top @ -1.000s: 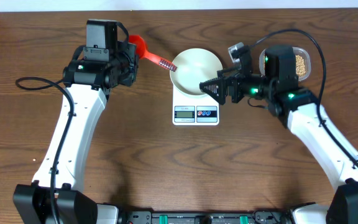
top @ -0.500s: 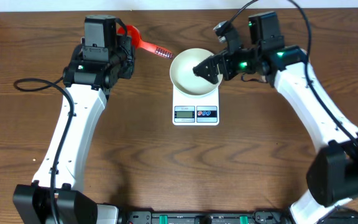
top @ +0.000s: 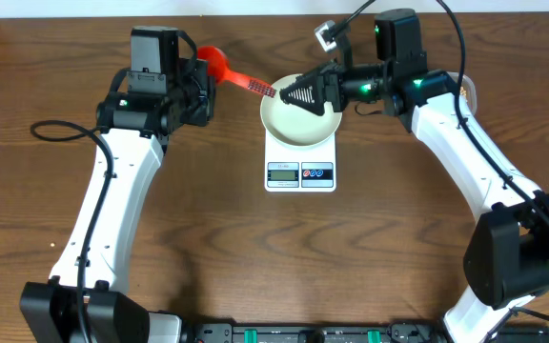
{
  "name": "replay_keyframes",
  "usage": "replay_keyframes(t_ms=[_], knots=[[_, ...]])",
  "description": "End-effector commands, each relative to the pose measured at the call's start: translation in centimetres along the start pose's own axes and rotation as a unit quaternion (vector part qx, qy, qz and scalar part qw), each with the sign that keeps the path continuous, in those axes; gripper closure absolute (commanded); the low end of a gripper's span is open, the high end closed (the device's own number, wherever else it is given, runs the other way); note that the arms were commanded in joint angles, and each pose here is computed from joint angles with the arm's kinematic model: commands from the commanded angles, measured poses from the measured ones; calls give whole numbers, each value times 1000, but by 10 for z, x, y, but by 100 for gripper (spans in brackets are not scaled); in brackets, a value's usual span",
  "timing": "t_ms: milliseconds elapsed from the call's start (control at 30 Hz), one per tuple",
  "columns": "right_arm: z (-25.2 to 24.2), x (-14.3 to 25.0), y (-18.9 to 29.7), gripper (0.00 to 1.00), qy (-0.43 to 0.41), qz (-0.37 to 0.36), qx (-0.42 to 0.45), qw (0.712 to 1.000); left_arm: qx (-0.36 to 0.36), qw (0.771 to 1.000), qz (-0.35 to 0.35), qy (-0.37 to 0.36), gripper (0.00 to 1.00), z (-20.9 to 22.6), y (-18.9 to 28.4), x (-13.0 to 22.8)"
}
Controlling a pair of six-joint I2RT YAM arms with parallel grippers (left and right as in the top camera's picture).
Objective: Scoop item into bowl and weigh 50g on scale
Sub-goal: 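Reach right gripper to the scoop handle above the bowl and grasp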
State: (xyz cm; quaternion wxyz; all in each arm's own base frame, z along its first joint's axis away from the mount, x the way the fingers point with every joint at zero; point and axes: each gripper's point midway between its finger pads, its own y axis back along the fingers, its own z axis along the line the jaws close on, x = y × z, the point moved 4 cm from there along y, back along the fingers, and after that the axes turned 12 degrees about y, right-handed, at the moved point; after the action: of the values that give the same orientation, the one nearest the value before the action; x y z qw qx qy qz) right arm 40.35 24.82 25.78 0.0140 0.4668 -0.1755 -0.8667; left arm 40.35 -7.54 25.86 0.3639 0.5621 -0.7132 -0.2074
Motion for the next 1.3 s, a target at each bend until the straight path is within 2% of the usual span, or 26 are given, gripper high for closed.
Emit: replay_keyframes(t_ms=[0, 67, 233, 567, 700, 867, 1000, 1267], knots=[[20, -13, -6, 26, -29, -10, -38, 999, -14, 999, 37, 35, 93, 4, -3, 9], [24, -17, -10, 31, -36, -15, -42, 998, -16, 998, 43, 39, 93, 4, -3, 10], [34, -25, -21, 55, -49, -26, -49, 997, -19, 997, 51, 62, 93, 5, -3, 13], [44, -23, -50, 66, -87, -25, -4, 996, -39, 992, 82, 84, 93, 10, -1, 21], [42, -27, -51, 74, -102, -35, 10, 994, -62, 991, 75, 90, 93, 20, -1, 19], [41, -34, -49, 76, -109, -49, 6, 993, -67, 991, 74, 90, 93, 22, -1, 19], [38, -36, -45, 83, -132, -54, 7, 990, -67, 991, 74, 90, 93, 22, -1, 19], [38, -35, -45, 85, -156, -53, 4, 986, -66, 991, 74, 91, 93, 22, -1, 19]])
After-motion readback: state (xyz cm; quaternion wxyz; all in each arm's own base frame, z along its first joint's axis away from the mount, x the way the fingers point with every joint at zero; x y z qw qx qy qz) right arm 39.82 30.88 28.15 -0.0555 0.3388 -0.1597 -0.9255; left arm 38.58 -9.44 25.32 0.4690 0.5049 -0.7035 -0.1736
